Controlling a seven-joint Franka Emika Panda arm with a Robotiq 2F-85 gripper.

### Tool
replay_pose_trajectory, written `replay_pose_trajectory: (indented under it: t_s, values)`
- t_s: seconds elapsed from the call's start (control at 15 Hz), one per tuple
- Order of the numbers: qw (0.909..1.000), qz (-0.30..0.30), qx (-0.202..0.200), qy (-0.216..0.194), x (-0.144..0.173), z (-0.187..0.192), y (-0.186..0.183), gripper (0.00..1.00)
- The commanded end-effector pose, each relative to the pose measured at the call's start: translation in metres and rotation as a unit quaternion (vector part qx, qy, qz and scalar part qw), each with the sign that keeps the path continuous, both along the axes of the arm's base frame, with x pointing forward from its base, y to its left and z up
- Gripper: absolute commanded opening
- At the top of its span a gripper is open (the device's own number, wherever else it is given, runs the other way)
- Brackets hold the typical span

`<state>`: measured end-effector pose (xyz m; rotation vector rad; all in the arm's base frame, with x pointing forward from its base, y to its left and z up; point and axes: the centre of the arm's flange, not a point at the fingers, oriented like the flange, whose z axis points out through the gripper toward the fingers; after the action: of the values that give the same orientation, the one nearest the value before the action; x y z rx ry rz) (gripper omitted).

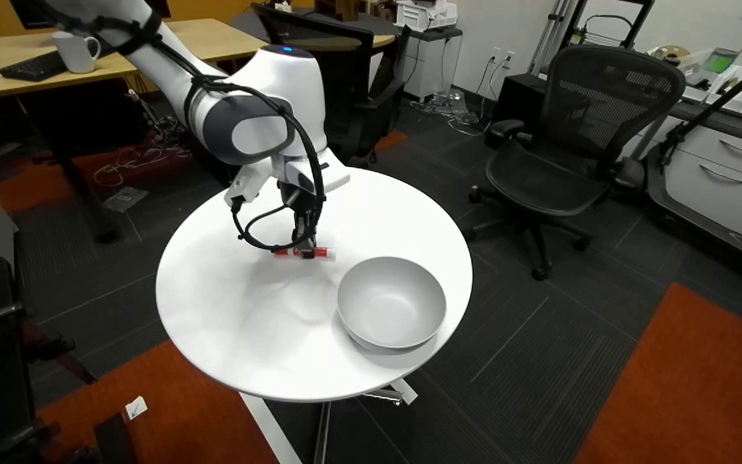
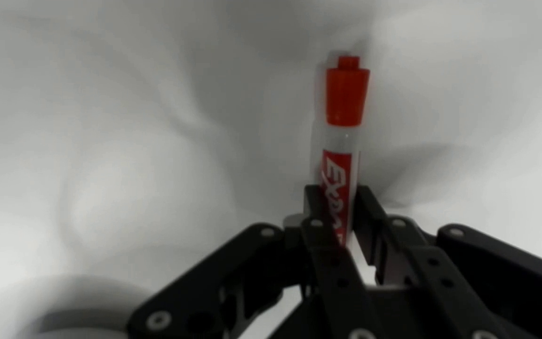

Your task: Remove the red marker from the grey bowl, place the marker back in the bowl then take it out of the bowl

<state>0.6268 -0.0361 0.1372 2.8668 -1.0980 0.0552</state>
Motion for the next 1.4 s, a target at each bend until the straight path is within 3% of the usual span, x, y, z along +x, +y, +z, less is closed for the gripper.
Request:
replay_pose_trajectory:
  t_s: [0.0, 0.47, 0.8, 1.0, 1.33]
  values:
    - [0.999, -0.038, -0.021, -0.009, 0.0, 0.034, 0.005, 0.05]
    - [0.9875, -0.133, -0.022, -0.081, 0.003, 0.11, -0.02, 0.05]
    - [0.9772, -0.174, -0.039, -0.115, 0.009, 0.152, -0.072, 0.05]
    - [0.9779, -0.168, -0.062, -0.108, 0.011, 0.158, -0.102, 0.05]
    - [0.9883, -0.117, -0.073, -0.066, 0.009, 0.15, -0.146, 0.05]
